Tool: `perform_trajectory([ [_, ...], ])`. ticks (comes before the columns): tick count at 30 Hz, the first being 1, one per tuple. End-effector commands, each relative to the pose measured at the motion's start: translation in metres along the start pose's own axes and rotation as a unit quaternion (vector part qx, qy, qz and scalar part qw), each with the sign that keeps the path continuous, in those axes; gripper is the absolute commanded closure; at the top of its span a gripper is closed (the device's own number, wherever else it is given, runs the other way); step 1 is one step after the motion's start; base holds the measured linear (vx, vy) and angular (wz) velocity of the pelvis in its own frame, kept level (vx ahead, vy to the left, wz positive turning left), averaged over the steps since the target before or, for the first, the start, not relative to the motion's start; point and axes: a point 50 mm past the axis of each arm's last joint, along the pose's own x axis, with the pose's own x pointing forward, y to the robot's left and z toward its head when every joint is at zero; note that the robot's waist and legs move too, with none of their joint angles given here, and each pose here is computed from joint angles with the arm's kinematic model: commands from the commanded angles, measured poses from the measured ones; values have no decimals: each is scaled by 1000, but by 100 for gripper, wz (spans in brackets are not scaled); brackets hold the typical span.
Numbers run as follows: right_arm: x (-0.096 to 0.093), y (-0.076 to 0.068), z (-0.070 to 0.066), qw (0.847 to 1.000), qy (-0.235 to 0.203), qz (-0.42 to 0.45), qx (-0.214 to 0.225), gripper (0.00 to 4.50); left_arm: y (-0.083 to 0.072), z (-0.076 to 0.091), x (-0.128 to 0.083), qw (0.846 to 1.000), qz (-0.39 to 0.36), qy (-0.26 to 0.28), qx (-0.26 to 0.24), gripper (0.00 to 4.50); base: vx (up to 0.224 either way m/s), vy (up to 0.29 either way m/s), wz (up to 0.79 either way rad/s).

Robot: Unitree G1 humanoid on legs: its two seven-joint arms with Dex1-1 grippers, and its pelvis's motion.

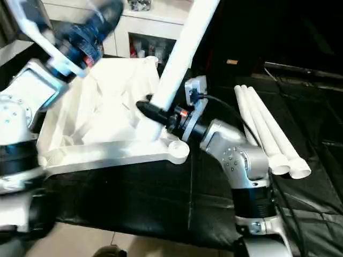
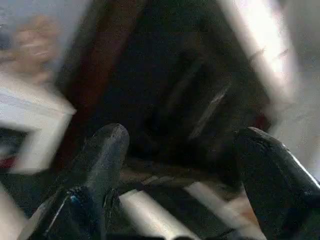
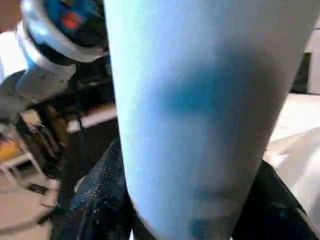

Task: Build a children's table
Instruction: Pick table leg

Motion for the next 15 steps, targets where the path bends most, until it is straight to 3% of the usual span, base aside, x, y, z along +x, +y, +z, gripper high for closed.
perform_trajectory([
  [1,6,-4,3,996,42,-20,-80,258,-1,-16,11,992,43,76,88,74,0,0,0],
  [5,10,-4,-3,992,65,-27,-105,258,-15,-23,21,986,27,107,128,74,0,0,0],
  [6,12,-8,-10,989,86,-45,-114,258,-30,-24,29,985,1,106,138,74,0,0,0],
  [8,12,-12,-16,984,104,-62,-129,258,-46,-23,35,984,-30,99,145,74,0,0,0],
  [12,11,-18,-20,981,112,-89,-128,258,-73,-22,41,980,-89,94,154,74,0,0,0],
  [15,12,-20,-20,980,104,-103,-136,258,-82,-24,42,973,-106,102,179,74,0,0,0],
])
